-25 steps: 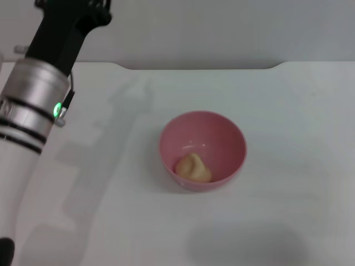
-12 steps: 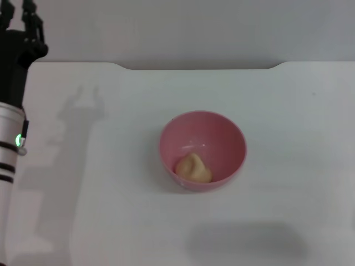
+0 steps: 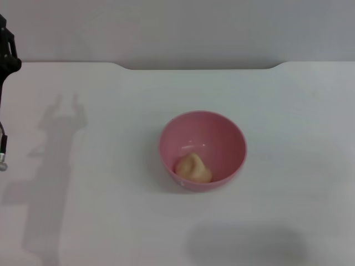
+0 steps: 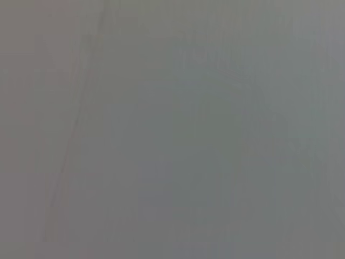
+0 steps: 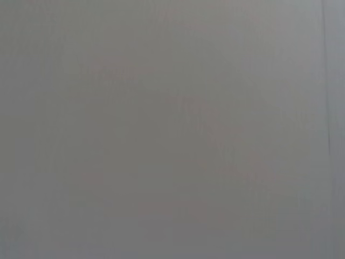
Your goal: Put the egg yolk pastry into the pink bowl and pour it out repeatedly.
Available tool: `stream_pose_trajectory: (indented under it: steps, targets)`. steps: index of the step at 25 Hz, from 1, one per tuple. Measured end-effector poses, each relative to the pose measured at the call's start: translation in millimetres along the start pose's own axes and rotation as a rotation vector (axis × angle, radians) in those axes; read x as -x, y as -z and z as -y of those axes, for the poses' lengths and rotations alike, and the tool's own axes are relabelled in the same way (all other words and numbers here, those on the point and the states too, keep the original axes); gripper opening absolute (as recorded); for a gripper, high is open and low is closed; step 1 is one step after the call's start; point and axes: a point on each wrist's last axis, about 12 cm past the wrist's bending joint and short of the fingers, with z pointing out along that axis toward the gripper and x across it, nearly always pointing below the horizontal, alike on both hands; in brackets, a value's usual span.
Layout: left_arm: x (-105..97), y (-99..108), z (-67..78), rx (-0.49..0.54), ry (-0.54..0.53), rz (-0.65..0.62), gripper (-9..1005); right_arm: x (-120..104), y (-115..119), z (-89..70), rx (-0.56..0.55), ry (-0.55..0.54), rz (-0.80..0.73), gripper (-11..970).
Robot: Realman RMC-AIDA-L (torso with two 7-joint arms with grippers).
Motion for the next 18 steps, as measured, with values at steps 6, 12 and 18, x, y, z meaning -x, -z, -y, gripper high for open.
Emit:
stream_pose_trajectory:
  steps: [6,12,18]
  targets:
    - [0.5,1.2,-0.8,0.001,-0.001,0.002,308,-2.7,3.9,3.2,-0.016,-0.013,-0.001,-1]
    - [0.1,2.4,-1.1,0.002,-0.001,-0.001,308,-3.3,4.7,6.2,-0.030,-0.027,0.001,-1]
    - [-1.3,4.0,1.4,-0.008,0.001,-0.008,307,-3.4,4.9,6.4,-0.030,-0.026,0.001,-1]
